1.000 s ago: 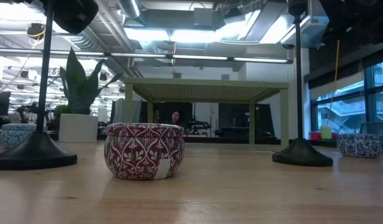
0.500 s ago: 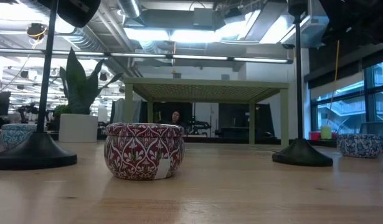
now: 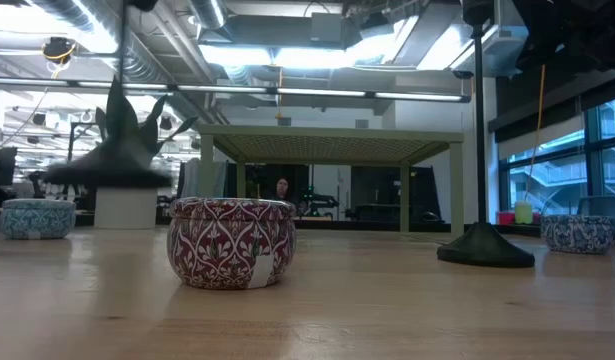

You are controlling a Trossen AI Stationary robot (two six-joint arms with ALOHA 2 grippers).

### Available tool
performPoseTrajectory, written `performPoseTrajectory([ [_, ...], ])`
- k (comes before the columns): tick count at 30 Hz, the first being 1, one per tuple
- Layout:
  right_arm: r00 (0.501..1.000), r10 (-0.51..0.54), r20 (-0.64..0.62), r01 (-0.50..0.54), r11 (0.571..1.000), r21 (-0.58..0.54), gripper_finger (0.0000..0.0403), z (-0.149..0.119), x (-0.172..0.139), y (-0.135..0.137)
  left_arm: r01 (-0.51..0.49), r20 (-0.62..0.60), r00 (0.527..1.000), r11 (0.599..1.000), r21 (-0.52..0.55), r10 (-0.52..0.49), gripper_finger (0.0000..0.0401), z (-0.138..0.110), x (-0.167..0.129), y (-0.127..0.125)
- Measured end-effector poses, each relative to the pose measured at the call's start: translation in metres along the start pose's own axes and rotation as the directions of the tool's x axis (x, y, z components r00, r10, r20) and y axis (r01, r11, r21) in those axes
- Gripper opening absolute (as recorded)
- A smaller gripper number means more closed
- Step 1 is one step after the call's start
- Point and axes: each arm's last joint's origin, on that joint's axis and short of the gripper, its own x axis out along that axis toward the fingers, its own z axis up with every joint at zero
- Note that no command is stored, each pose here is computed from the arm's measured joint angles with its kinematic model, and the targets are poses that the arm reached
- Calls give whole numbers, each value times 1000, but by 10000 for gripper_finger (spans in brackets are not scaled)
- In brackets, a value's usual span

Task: Pick & Place candle stick holders
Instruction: Put the black candle holder on the shelf

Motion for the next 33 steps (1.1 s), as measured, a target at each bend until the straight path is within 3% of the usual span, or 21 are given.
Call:
performPoseTrajectory([
  [7, 1000, -2, 0, 2, 1000, 0, 145, 0, 0, 0, -204, 116, 973, 978, 46, 198, 41, 38, -6, 6],
  [16, 999, -4, 33, 4, 1000, 3, 145, 3, 0, 0, -370, 232, 897, 926, -68, 376, 44, 90, -17, 38],
  [22, 1000, -4, 31, 3, 999, 37, 145, 3, 0, 0, -533, 203, 824, 845, -38, 529, 44, 108, -27, 76],
  [29, 997, -71, -18, 73, 990, 119, 145, 17, 16, -3, -697, 124, 703, 713, -73, 700, 43, 104, -39, 123],
  [33, 992, -66, -112, 77, 993, 94, 145, 19, 33, -3, -712, 86, 685, 690, -131, 723, 45, 99, -44, 147],
])
